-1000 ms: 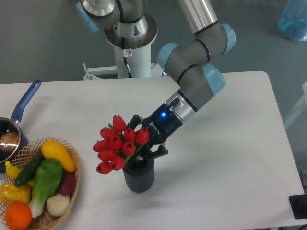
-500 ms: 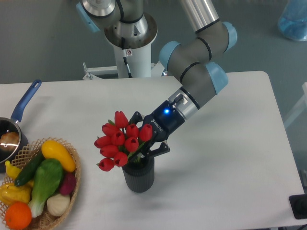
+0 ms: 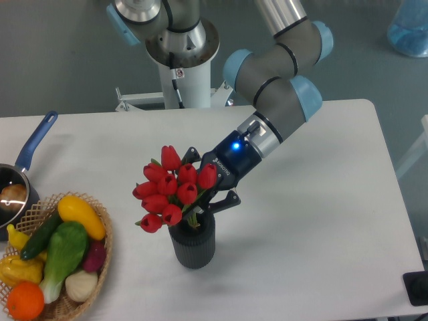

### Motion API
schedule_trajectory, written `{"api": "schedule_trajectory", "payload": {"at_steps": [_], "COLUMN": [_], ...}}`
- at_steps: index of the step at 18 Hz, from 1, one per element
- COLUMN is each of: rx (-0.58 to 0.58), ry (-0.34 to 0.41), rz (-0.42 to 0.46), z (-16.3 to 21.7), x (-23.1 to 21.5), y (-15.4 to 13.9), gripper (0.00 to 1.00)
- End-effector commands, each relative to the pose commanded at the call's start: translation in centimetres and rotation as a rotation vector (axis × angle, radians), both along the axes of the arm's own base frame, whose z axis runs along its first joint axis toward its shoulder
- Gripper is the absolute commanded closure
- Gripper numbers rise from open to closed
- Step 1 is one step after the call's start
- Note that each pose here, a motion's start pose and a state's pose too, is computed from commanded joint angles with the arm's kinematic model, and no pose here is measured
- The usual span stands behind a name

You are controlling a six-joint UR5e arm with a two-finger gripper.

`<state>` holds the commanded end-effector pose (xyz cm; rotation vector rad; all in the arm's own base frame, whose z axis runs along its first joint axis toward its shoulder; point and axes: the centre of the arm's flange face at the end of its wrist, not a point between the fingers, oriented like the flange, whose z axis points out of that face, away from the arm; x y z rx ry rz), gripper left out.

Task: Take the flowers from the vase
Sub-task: 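Lift the gripped tulips up out of the dark vase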

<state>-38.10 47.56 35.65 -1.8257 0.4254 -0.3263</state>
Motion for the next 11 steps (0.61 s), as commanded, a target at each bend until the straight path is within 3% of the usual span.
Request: {"api": "schedule_trajectory", "payload": {"at_steps": [11], "rx": [0.021], "ry": [0.007], "rz": [0.007], "z": [3.7], "x": [1.4], "y": [-0.4], "gripper": [0.56]}}
